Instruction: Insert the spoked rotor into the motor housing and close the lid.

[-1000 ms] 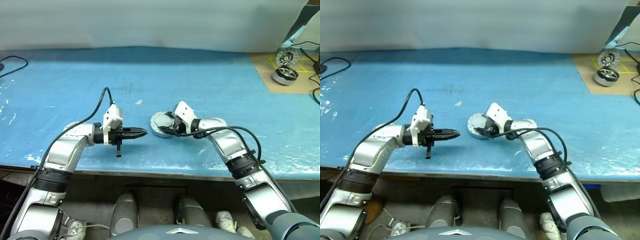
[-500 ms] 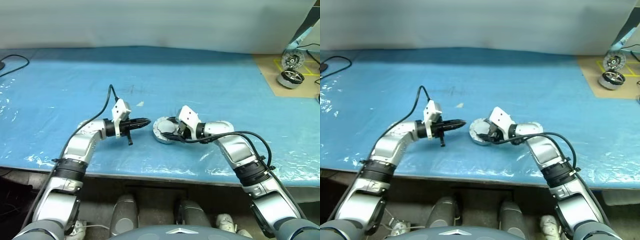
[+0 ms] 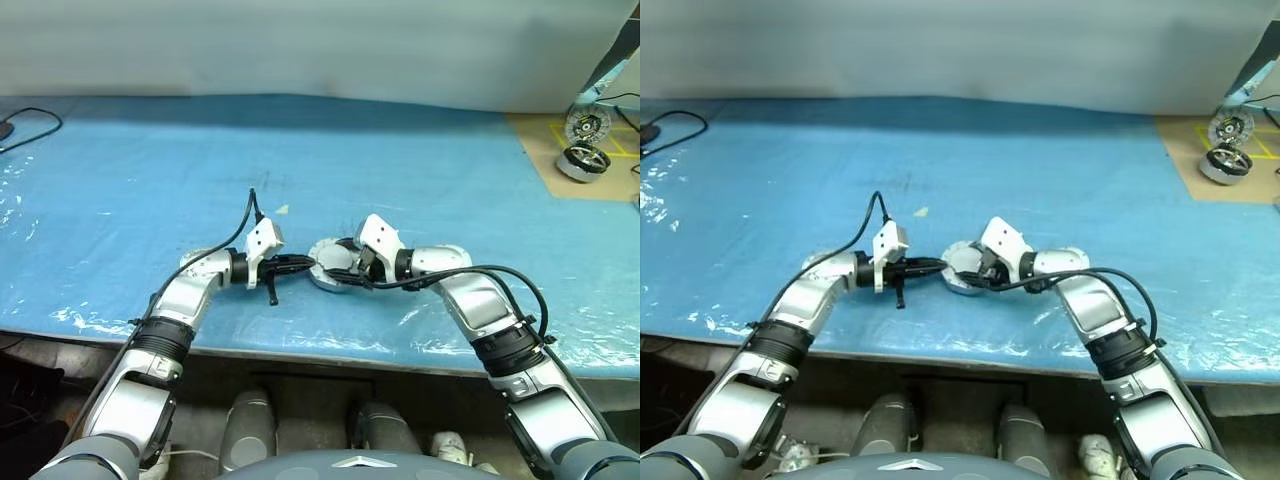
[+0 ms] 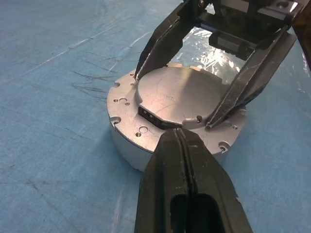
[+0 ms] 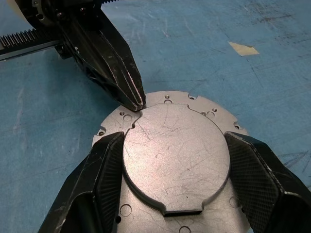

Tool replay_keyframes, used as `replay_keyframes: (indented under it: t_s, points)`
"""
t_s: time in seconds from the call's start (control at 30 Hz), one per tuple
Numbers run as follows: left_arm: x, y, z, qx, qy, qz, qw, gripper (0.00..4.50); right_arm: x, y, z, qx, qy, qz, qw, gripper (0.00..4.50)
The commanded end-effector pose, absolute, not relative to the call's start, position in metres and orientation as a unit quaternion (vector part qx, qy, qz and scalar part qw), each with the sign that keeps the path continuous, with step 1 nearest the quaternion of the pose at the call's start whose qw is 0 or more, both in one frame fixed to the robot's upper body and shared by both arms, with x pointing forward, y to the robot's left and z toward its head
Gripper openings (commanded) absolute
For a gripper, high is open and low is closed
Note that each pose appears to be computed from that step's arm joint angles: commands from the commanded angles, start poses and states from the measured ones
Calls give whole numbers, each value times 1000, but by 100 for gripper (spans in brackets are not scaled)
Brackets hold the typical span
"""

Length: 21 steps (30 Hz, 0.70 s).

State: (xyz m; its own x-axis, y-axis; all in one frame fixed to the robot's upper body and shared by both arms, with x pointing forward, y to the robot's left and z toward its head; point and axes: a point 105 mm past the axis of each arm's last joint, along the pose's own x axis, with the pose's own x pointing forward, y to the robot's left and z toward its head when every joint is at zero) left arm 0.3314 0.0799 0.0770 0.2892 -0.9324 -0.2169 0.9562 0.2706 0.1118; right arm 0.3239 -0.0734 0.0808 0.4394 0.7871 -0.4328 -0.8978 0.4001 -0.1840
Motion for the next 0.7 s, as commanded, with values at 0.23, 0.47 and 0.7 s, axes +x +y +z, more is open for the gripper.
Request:
replay_keyframes:
  t_s: [0.23,0.47,0.7]
  points:
    - [331,84,63,116,75,-585,799,0,313,-88,39,-186,228,499,815,293]
    - [332,75,67,119,63,-586,799,0,315,-84,49,-175,199,514,816,398]
    - [331,76,65,119,66,-589,796,0,319,-86,75,-165,162,514,826,446]
